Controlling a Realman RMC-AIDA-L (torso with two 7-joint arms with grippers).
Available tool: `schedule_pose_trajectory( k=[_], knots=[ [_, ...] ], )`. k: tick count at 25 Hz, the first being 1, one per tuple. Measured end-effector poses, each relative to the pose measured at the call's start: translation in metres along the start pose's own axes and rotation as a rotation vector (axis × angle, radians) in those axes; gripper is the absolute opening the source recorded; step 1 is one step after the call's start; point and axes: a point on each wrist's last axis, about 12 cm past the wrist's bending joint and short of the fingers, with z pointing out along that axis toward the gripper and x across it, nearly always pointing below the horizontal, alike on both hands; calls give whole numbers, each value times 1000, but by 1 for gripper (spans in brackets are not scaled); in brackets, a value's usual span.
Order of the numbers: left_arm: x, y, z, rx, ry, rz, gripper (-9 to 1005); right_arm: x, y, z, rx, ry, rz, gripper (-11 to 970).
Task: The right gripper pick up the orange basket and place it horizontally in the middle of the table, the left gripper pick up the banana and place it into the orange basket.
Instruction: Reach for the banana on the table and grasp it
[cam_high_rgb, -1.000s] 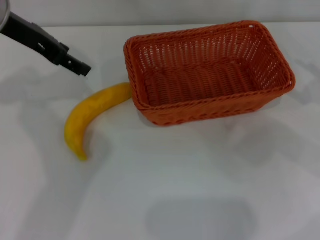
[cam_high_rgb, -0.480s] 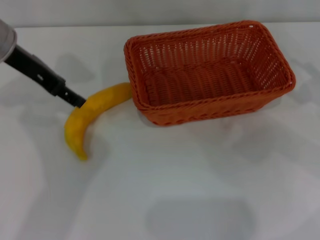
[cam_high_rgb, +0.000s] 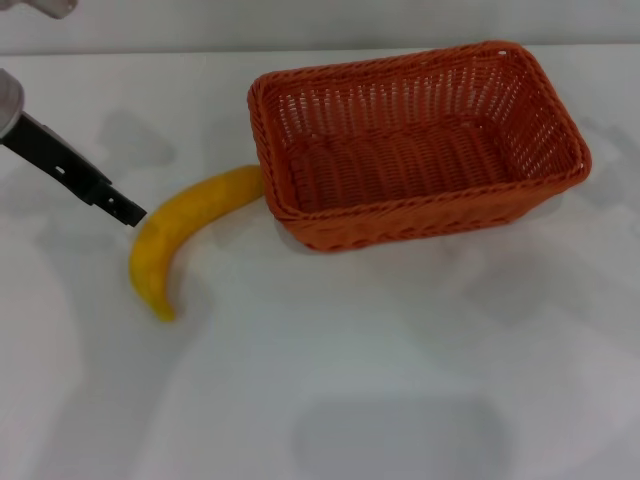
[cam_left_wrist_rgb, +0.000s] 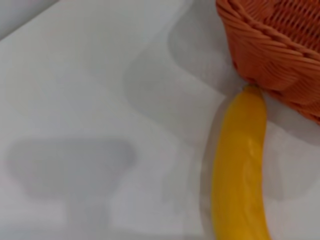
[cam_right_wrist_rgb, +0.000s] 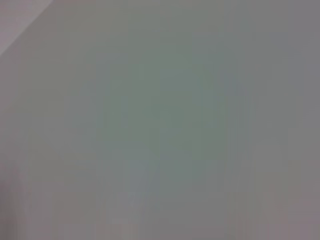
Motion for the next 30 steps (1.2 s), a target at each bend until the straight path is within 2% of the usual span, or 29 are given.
schedule_pose_trajectory(
  k=[12, 30],
  knots=[
    [-15, -6, 26, 5, -20, 52, 862, 1, 2, 1, -11, 3, 5, 843],
    [-18, -13, 51, 0, -29, 66, 861, 4, 5, 2, -26, 9, 21, 843]
  ],
)
